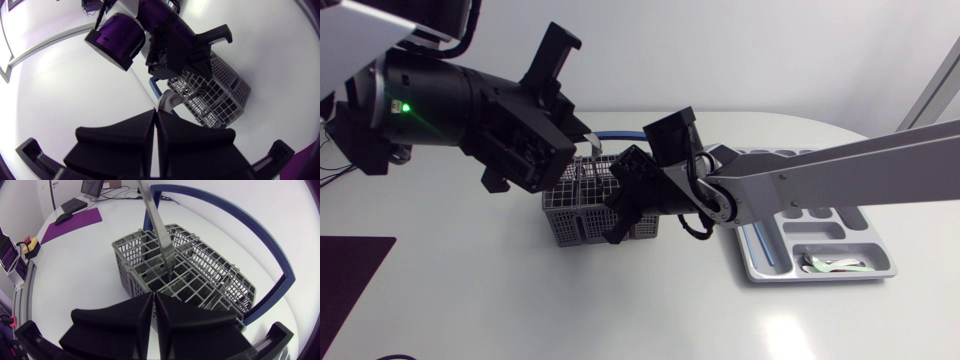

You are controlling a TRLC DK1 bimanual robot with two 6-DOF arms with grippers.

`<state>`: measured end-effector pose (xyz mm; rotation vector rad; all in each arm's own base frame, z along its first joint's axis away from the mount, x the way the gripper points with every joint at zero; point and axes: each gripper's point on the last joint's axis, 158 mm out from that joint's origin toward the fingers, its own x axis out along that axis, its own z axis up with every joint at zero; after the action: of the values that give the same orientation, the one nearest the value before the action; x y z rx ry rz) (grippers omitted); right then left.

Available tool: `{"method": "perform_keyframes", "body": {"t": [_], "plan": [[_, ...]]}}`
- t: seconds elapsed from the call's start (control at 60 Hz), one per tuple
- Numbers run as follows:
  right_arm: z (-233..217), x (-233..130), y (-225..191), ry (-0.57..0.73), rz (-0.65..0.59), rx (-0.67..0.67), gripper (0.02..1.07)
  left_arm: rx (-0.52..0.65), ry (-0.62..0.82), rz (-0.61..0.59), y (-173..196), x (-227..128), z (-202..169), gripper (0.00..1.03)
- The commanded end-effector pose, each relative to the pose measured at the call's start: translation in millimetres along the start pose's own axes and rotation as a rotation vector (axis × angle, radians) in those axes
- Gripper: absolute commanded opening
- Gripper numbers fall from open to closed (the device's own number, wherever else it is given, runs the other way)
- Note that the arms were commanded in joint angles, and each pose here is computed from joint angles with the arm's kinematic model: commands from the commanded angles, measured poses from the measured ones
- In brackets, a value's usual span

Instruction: Unload the cutlery basket into the drawer organizer.

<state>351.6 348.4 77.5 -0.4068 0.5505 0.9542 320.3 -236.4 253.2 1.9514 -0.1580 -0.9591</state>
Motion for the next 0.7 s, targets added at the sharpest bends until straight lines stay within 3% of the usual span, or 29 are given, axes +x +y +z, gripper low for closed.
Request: {"method": "perform_keyframes", "body": {"t": [0.0,0.2,0.367,0.483,0.617,0.683], "plan": [[-36.3,13.7,5.1,0.101,0.016,0.041,0.13,0.034,0.013,0.071,22.2,-16.8,-3.6,0.03],[-19.2,-9.9,6.2,0.047,0.003,0.011,0.15,0.006,0.035,0.113,31.5,-33.8,-8.4,0.03],[7.6,-58.5,11.1,-0.05,-0.017,-0.044,0.21,-0.127,0.056,0.153,42.9,-49.9,-17.4,0.03],[13.3,-96.7,11.9,-0.09,-0.041,-0.084,0.33,-0.382,0.031,0.137,46.1,-60.3,-17.9,0.03],[7.8,-133.5,3.3,-0.109,-0.097,-0.108,0.49,-0.668,0.012,0.081,36.1,-47.2,-12.8,0.03],[2.9,-147.7,-0.5,-0.11,-0.132,-0.127,0.5,-0.785,-0.001,0.033,29.8,-36.8,-4.1,0.03]]}}
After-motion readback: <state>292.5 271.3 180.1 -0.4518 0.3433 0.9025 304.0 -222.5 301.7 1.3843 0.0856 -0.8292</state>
